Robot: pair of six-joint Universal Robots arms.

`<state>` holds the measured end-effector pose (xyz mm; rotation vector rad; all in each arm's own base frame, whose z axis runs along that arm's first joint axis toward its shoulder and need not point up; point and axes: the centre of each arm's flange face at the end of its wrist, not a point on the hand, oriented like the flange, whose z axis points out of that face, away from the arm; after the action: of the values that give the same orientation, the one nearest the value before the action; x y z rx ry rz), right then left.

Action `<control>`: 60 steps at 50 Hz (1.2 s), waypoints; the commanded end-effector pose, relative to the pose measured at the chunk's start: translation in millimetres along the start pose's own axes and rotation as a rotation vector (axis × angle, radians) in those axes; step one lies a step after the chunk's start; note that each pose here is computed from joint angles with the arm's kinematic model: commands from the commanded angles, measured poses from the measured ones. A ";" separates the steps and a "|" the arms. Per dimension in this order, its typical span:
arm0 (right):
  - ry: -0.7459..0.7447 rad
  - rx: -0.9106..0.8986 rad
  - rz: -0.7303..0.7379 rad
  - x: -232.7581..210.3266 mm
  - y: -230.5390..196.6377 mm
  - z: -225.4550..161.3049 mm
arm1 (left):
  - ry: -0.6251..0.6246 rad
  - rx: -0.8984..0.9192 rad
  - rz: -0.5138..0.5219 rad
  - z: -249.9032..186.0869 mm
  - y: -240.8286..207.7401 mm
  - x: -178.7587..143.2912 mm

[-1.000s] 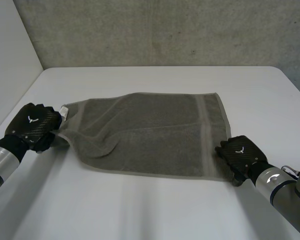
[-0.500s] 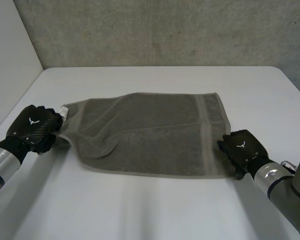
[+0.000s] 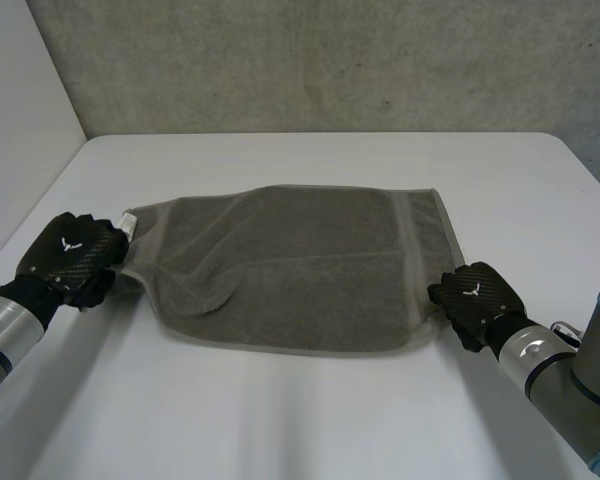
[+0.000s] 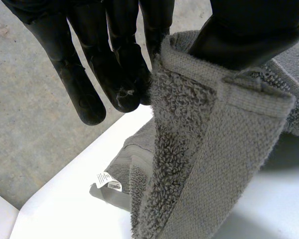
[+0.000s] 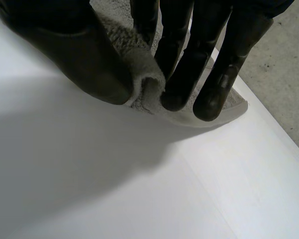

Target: Fold the towel.

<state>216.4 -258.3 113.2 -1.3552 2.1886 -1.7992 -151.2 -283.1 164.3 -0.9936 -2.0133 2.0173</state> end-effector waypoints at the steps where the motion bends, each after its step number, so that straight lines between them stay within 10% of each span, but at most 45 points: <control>1: -0.004 -0.003 0.001 -1.3 1.0 1.1 | 0.000 0.000 0.000 0.0 0.1 0.0; 44: 0.118 -0.009 0.148 127.7 -83.7 -95.7 | 0.134 0.028 -0.183 -44.5 -66.2 18.4; 60: 0.080 -0.119 0.137 131.9 -65.8 -10.6 | 0.216 0.021 -0.181 41.8 -37.9 2.4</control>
<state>150.9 -300.8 250.6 -1.1043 2.3364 -1.7369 -171.1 -273.3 217.9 -0.9159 -1.8898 1.8143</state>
